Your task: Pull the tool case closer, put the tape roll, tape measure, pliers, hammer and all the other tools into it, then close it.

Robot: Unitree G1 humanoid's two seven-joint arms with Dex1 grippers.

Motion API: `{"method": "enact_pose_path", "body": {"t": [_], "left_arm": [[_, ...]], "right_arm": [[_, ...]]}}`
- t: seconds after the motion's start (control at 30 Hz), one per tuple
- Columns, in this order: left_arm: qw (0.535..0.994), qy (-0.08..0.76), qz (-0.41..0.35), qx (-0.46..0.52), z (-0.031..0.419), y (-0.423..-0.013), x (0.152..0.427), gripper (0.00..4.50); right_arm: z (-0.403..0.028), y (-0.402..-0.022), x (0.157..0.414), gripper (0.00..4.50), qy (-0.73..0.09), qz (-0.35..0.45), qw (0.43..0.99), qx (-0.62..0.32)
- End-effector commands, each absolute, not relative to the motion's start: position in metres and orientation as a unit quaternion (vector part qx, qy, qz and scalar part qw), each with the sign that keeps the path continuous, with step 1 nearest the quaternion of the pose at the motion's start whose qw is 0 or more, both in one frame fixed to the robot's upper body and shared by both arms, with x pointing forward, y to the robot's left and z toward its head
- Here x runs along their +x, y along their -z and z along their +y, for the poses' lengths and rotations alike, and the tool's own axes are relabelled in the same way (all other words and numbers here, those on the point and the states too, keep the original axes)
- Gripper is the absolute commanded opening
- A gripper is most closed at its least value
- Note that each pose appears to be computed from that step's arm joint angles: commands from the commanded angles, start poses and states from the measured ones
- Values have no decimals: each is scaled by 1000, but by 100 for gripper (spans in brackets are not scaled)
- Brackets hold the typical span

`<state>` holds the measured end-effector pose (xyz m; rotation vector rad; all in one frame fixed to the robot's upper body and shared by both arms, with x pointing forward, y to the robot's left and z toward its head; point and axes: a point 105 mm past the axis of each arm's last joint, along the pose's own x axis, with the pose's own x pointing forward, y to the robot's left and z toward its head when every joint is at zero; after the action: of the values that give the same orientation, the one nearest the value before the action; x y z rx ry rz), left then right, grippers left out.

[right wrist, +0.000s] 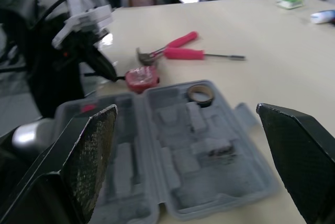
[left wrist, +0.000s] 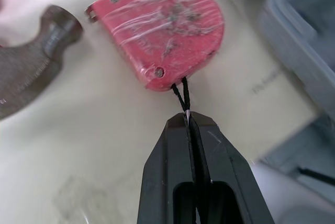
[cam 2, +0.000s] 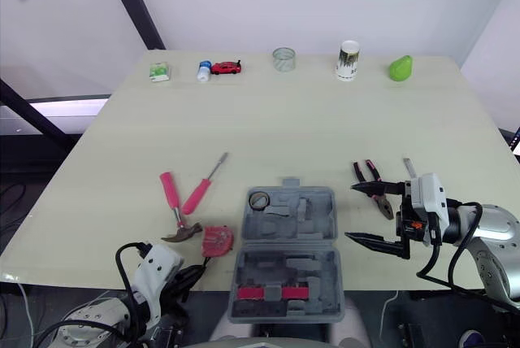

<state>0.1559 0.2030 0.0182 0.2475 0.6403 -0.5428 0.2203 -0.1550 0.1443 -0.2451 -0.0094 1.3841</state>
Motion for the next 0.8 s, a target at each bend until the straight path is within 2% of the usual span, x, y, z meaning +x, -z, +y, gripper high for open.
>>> {"method": "enact_pose_path", "body": {"t": [0.03,0.07,0.17,0.2,0.27,0.3,0.4,0.43,0.47,0.6,0.8], "left_arm": [[910,280,283,113,196,-28,160,10],[910,283,281,108,194,-29,160,10],[906,297,284,97,190,-29,158,81],[904,306,284,94,189,-30,157,141],[908,304,271,93,191,-35,160,215],[908,307,270,91,192,-38,161,276],[904,320,269,92,196,-43,160,409],[901,327,271,94,197,-43,159,431],[893,342,274,104,197,-44,157,443],[867,415,247,122,198,-62,156,443],[840,474,196,178,205,-77,178,443]], "right_arm": [[-150,-150,218,450,-648,-22,749,-137],[-149,-150,218,450,-649,-21,748,-139],[-148,-150,219,450,-648,-24,749,-138],[-148,-150,219,450,-646,-25,750,-138],[-147,-149,221,450,-644,-27,752,-138],[-147,-149,221,450,-643,-28,753,-138],[-147,-148,222,450,-641,-28,755,-138],[-147,-148,222,450,-641,-28,755,-138],[-147,-148,222,450,-639,-29,756,-140],[-149,-147,225,450,-630,-32,762,-146],[-146,-147,227,450,-629,-37,763,-146]]}}
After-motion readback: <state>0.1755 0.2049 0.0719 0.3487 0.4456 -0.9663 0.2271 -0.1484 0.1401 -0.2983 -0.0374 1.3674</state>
